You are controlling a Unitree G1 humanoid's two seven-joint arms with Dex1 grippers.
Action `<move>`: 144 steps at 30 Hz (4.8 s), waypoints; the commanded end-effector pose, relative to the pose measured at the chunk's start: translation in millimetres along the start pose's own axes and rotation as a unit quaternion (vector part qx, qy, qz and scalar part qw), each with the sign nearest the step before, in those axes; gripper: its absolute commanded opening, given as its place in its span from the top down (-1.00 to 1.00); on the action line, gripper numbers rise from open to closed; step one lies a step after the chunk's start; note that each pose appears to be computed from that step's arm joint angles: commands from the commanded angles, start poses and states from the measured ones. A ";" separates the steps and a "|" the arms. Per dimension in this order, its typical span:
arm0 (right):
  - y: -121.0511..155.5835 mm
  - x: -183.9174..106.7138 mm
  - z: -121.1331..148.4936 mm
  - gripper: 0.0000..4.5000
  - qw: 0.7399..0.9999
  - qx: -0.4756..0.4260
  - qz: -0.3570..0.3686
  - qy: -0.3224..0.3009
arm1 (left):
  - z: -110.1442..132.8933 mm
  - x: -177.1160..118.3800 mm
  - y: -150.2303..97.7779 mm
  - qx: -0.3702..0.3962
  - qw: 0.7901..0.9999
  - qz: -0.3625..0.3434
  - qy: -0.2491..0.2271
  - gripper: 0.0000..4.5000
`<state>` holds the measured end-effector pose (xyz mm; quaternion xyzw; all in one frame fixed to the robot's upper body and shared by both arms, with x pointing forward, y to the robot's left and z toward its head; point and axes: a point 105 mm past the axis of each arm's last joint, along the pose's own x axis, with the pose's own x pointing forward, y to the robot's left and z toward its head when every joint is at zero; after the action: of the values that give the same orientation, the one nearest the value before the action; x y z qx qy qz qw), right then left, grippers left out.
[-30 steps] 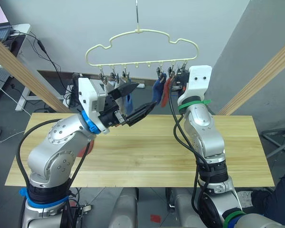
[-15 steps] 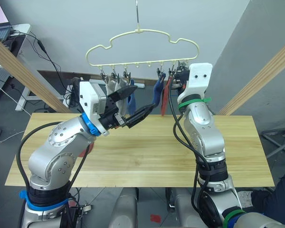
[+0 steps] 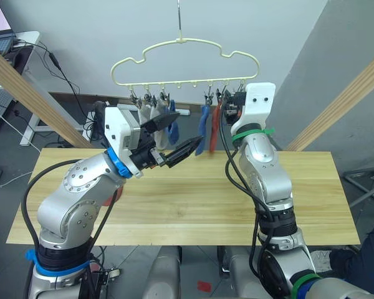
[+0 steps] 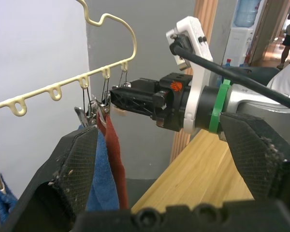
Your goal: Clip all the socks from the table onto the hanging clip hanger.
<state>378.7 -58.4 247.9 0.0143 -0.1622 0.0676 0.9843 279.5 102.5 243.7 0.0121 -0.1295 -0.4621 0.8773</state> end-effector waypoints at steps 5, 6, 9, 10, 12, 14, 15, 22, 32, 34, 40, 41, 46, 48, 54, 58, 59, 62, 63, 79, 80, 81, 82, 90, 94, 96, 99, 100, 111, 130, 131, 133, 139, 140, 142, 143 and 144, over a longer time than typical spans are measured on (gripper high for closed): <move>6.1 2.8 15.6 -0.02 0.999 0.012 0.002 -0.029 | 7.8 -0.9 -7.5 0.018 1.000 -0.014 -0.014 -0.97; 6.2 2.8 15.3 -0.02 0.999 0.014 0.002 -0.029 | 7.4 -1.2 -7.8 0.021 1.000 -0.014 -0.013 -0.97; 6.2 3.1 14.5 -0.02 1.000 0.015 0.002 -0.027 | 6.5 -1.7 -8.7 0.024 1.000 -0.016 -0.011 -0.97; 6.1 3.3 14.4 -0.02 1.000 0.015 0.002 -0.027 | 6.5 -1.6 -9.0 0.024 1.000 -0.016 -0.011 -0.97; 5.5 3.4 14.3 -0.02 1.000 0.015 0.001 -0.027 | 6.6 -1.4 -9.8 0.023 1.000 -0.017 -0.011 -0.97; 4.4 3.4 13.5 -0.02 0.999 0.018 -0.002 -0.026 | 6.6 -1.4 -10.4 0.023 0.999 -0.018 -0.012 -0.97; 3.8 3.4 13.0 -0.02 0.999 0.020 -0.003 -0.025 | 6.7 -1.4 -10.5 0.023 0.999 -0.018 -0.012 -0.97; 6.0 4.1 13.5 0.70 0.999 0.033 0.004 -0.027 | 6.0 -0.3 -15.2 0.019 1.000 -0.020 -0.012 -0.97; -29.1 1.9 6.5 1.00 0.997 0.068 0.031 0.026 | -39.8 -30.8 38.6 0.008 0.986 0.148 0.081 -0.97; -30.6 -1.6 2.0 1.00 0.992 0.081 0.072 0.060 | -69.5 -58.0 69.0 0.000 0.962 0.233 0.140 -0.97; -31.8 -12.2 7.8 1.00 0.983 0.062 0.147 0.088 | -122.5 -117.9 118.2 0.001 0.907 0.356 0.226 -0.97; -31.2 -14.4 6.8 1.00 0.981 0.059 0.159 0.094 | -127.3 -126.7 129.1 0.006 0.896 0.379 0.230 -0.97; -29.9 -15.4 7.3 1.00 0.980 0.066 0.157 0.100 | -149.8 -138.0 153.5 -0.026 0.874 0.429 0.226 -0.97; -29.3 -15.1 7.7 1.00 0.981 0.070 0.151 0.100 | -154.9 -134.7 156.4 -0.027 0.876 0.428 0.221 -0.97; -25.0 -16.6 7.0 1.00 0.982 0.085 0.131 0.102 | -176.0 -154.3 173.5 -0.031 0.838 0.486 0.245 -0.97; -25.0 -17.1 6.6 1.00 0.982 0.086 0.129 0.105 | -196.5 -165.7 168.7 -0.070 0.820 0.498 0.271 -0.97; -26.0 -16.9 6.2 1.00 0.983 0.085 0.127 0.106 | -201.0 -167.1 166.6 -0.090 0.817 0.502 0.269 -0.97; -28.7 -16.4 6.4 1.00 0.983 0.083 0.125 0.107 | -209.8 -167.3 159.5 -0.139 0.816 0.498 0.261 -0.72; -29.3 -16.3 6.5 1.00 0.983 0.082 0.125 0.107 | -211.6 -167.3 156.8 -0.143 0.817 0.491 0.265 -0.59; -52.7 -9.5 6.6 1.00 0.977 0.091 0.127 0.148 | -183.7 -112.4 100.5 -0.114 0.903 0.342 0.232 0.98; -53.4 -8.4 6.4 1.00 0.973 0.104 0.129 0.159 | -181.1 -106.4 92.0 -0.122 0.910 0.325 0.229 0.98; -53.3 -7.7 6.3 1.00 0.969 0.119 0.132 0.169 | -178.7 -100.1 82.8 -0.134 0.915 0.307 0.225 0.98; -52.6 -7.1 7.9 1.00 0.965 0.140 0.136 0.176 | -176.0 -90.9 69.9 -0.161 0.921 0.283 0.215 0.98; -55.5 -5.9 22.1 1.00 0.930 0.247 0.155 0.225 | -120.1 -1.6 -18.1 -0.268 0.953 0.068 0.120 0.98; -48.1 -9.4 27.2 1.00 0.917 0.272 0.172 0.235 | -105.1 30.2 -34.5 -0.307 0.947 0.035 0.088 0.98; -44.6 -12.5 28.4 1.00 0.911 0.286 0.178 0.238 | -98.4 43.9 -41.6 -0.339 0.938 0.021 0.070 0.98; -41.7 -15.6 29.1 1.00 0.905 0.298 0.182 0.243 | -93.1 52.3 -42.1 -0.371 0.927 0.023 0.052 0.98; -40.7 -16.4 29.3 1.00 0.903 0.301 0.184 0.245 | -91.3 55.0 -39.4 -0.386 0.921 0.030 0.043 0.98; -38.4 -17.5 31.0 1.00 0.898 0.308 0.194 0.246 | -80.8 62.8 -29.9 -0.415 0.909 0.044 0.023 0.98; -26.6 -24.4 33.8 1.00 0.894 0.304 0.222 0.242 | -77.9 73.4 -21.2 -0.413 0.910 0.034 0.028 0.98; -26.2 -24.9 33.6 1.00 0.894 0.302 0.223 0.242 | -77.3 73.8 -21.1 -0.413 0.910 0.033 0.028 0.98; -24.3 -27.3 32.5 1.00 0.897 0.289 0.228 0.246 | -72.4 76.8 -19.5 -0.407 0.913 0.032 0.022 0.98; -22.3 -32.8 29.5 1.00 0.902 0.260 0.237 0.252 | -58.8 82.7 -20.4 -0.401 0.916 0.024 0.006 0.98; -22.5 -33.1 29.4 0.82 0.902 0.258 0.237 0.251 | -58.7 82.3 -21.5 -0.402 0.915 0.023 0.006 1.00; -22.4 -33.7 29.8 0.65 0.901 0.260 0.240 0.249 | -60.3 80.7 -24.1 -0.403 0.915 0.021 0.010 1.00; -22.4 -33.7 30.4 0.49 0.900 0.265 0.241 0.247 | -61.2 79.7 -25.4 -0.404 0.915 0.021 0.011 1.00; -23.1 -33.4 30.6 0.31 0.899 0.271 0.240 0.246 | -62.4 78.6 -26.5 -0.405 0.914 0.020 0.013 1.00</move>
<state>346.9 -88.2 257.7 0.2273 0.1303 0.3288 0.9073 324.5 19.7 185.4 -0.3376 0.1004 -0.4367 0.8278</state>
